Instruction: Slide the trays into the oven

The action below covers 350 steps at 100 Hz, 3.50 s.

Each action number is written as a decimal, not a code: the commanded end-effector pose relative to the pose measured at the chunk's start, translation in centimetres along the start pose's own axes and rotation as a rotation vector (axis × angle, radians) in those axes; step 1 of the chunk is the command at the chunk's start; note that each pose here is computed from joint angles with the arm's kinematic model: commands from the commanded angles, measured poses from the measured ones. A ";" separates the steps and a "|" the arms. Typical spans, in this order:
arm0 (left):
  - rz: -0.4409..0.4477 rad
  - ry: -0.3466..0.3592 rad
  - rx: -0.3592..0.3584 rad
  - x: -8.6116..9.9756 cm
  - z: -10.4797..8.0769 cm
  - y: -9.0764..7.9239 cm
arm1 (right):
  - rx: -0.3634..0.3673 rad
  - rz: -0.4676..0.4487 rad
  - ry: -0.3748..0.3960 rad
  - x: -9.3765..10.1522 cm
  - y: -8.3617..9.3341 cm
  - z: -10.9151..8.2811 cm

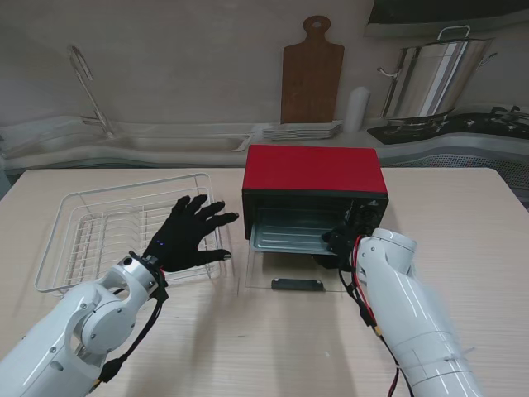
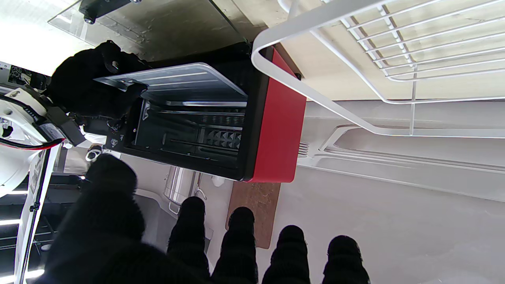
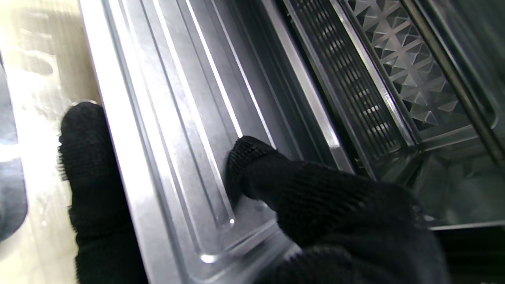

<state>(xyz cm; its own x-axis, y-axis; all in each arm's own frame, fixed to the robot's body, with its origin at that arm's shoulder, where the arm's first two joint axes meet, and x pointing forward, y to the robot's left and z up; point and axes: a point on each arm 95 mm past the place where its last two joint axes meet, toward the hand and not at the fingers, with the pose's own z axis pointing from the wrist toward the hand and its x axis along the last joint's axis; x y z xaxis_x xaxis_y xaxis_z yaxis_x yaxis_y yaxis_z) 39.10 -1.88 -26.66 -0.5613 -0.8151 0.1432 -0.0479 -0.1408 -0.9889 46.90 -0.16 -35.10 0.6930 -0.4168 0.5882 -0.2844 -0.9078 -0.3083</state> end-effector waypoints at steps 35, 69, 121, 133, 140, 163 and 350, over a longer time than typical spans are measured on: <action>-0.006 0.004 -0.009 0.3 0.0 0.0 | 0.025 -0.008 -0.026 -1.5 -1.1 0.5; -0.009 0.001 -0.004 0.3 -0.1 0.0 | 0.011 -0.031 -0.025 -1.5 -0.7 0.8; -0.008 0.002 -0.002 0.4 -0.1 0.0 | 0.021 -0.029 -0.015 -1.4 0.2 0.8; -0.009 0.000 -0.002 0.4 -0.1 0.0 | 0.027 -0.031 -0.016 -1.3 0.4 0.8; -0.009 -0.001 -0.001 0.4 -0.1 0.0 | 0.034 -0.031 -0.018 -1.3 0.6 0.8; -0.010 -0.003 -0.001 0.4 -0.1 0.0 | 0.044 -0.034 -0.020 -1.2 1.2 0.9; -0.015 -0.004 0.017 0.3 -0.3 -0.2 | 0.062 -0.110 -0.027 -1.9 4.2 0.2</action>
<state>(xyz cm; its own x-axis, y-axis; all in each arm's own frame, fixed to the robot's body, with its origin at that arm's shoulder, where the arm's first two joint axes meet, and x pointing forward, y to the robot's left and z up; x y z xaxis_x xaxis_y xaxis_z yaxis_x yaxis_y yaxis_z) 38.92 -1.64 -26.50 -0.5535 -0.8188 0.1525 -0.0340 -0.1607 -0.9864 45.85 -3.05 -35.67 0.7036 -0.3235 0.6327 -0.1621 -0.9399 -0.3003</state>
